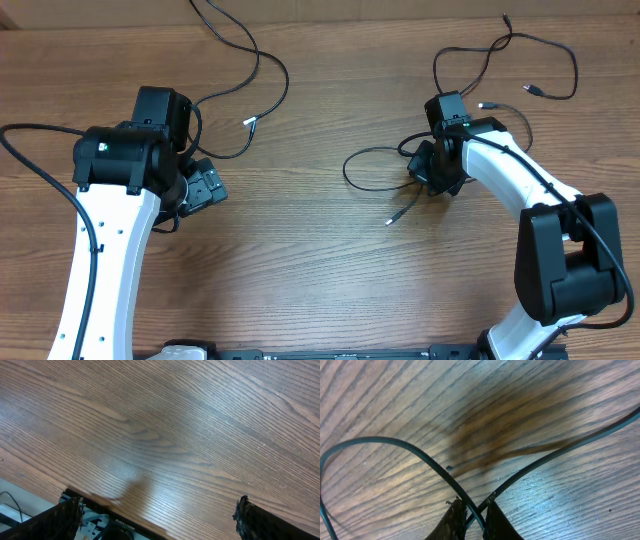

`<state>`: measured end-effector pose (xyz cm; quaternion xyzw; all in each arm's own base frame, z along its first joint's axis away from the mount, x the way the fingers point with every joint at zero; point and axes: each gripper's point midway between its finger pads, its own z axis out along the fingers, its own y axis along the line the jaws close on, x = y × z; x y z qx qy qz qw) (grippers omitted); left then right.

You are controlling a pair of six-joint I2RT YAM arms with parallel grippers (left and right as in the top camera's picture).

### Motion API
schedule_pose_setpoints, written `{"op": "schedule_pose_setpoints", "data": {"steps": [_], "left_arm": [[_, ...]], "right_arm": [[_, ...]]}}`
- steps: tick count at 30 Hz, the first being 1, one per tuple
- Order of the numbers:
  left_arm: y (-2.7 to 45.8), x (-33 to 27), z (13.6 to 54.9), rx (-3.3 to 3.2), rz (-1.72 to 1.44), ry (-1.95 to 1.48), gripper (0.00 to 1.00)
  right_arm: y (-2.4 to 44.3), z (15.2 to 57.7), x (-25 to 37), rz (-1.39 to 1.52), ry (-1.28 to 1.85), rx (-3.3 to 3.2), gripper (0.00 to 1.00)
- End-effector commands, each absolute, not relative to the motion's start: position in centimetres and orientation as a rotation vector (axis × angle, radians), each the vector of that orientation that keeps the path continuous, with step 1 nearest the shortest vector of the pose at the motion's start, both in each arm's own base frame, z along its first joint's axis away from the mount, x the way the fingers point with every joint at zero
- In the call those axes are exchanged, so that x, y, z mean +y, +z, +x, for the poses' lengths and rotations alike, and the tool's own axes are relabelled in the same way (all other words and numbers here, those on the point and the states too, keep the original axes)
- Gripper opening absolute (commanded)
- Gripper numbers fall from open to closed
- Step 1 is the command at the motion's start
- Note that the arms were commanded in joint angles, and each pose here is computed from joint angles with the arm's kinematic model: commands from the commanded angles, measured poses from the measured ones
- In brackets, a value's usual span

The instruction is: Untangle cables

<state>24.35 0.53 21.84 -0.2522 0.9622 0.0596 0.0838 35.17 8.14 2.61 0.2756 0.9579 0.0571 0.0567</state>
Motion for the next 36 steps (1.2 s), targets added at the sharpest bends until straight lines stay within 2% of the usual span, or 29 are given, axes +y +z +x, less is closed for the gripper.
{"op": "schedule_pose_setpoints", "data": {"steps": [1,7,9,10,12,13,21,26,36], "left_arm": [[21.8,0.9,24.4,2.858,-0.774,0.206,0.99],[21.8,0.9,24.4,2.858,-0.774,0.206,1.00],[21.8,0.9,24.4,2.858,-0.775,0.206,1.00],[21.8,0.9,24.4,2.858,-0.774,0.206,1.00],[21.8,0.9,24.4,2.859,-0.774,0.207,0.99],[21.8,0.9,24.4,2.859,-0.775,0.206,1.00],[21.8,0.9,24.4,2.859,-0.774,0.206,1.00],[21.8,0.9,24.4,2.858,-0.775,0.206,1.00],[21.8,0.9,24.4,2.858,-0.775,0.206,1.00]], "right_arm": [[3.0,35.5,7.8,0.878,0.154,2.862,0.13],[3.0,35.5,7.7,0.881,0.152,2.865,0.18],[3.0,35.4,7.8,0.883,0.156,2.869,0.24],[3.0,35.3,7.9,0.883,0.169,2.876,0.33],[3.0,34.9,8.6,0.885,0.217,2.900,0.67],[3.0,34.7,8.9,0.888,0.239,2.915,0.69],[2.8,34.1,9.0,0.885,0.224,2.936,0.68],[2.3,34.5,9.0,0.980,0.225,2.908,0.56],[1.5,34.0,8.9,1.010,0.196,2.928,0.49]]}}
